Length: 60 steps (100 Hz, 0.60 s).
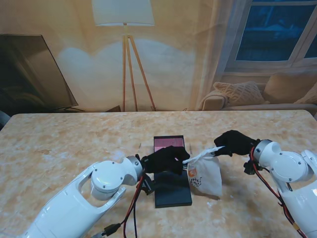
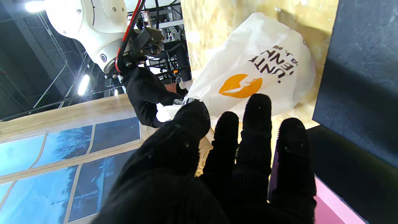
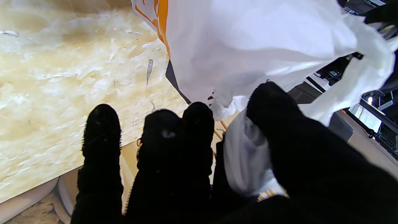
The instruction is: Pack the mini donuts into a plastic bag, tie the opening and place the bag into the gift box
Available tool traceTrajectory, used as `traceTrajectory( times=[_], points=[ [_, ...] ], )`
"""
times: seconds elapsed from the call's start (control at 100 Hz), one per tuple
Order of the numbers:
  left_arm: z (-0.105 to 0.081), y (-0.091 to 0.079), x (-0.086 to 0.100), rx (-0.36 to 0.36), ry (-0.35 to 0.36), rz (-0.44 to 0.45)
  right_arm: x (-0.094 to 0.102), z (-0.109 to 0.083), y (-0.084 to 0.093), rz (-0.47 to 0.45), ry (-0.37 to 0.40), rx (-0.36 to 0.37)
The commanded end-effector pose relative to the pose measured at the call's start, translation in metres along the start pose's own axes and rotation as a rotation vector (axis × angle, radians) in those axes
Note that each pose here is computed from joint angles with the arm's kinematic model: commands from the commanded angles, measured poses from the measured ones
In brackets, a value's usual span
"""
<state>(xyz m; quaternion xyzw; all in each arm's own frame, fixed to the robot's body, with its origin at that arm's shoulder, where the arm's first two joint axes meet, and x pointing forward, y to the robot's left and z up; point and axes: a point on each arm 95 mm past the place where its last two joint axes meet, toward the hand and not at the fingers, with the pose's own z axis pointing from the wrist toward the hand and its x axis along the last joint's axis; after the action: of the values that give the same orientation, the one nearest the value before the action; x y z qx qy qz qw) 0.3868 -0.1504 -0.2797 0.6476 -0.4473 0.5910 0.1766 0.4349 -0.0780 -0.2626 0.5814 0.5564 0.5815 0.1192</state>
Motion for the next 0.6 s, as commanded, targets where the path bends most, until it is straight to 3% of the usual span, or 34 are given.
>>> traceTrajectory(
  times=[0.0, 0.35, 0.59],
  points=[
    [-0.001, 0.003, -0.005, -0.024, -0.011, -0.002, -0.002, 0.001, -0.005, 0.009, -0.012, 0.010],
    [-0.005, 0.004, -0.014, -0.078, -0.023, 0.015, -0.004, 0.003, -0.003, 0.017, -0.036, -0.012],
    [-0.009, 0.005, -0.018, -0.111, -0.023, 0.044, -0.009, 0.006, -0.003, 0.082, -0.074, -0.037]
  ],
)
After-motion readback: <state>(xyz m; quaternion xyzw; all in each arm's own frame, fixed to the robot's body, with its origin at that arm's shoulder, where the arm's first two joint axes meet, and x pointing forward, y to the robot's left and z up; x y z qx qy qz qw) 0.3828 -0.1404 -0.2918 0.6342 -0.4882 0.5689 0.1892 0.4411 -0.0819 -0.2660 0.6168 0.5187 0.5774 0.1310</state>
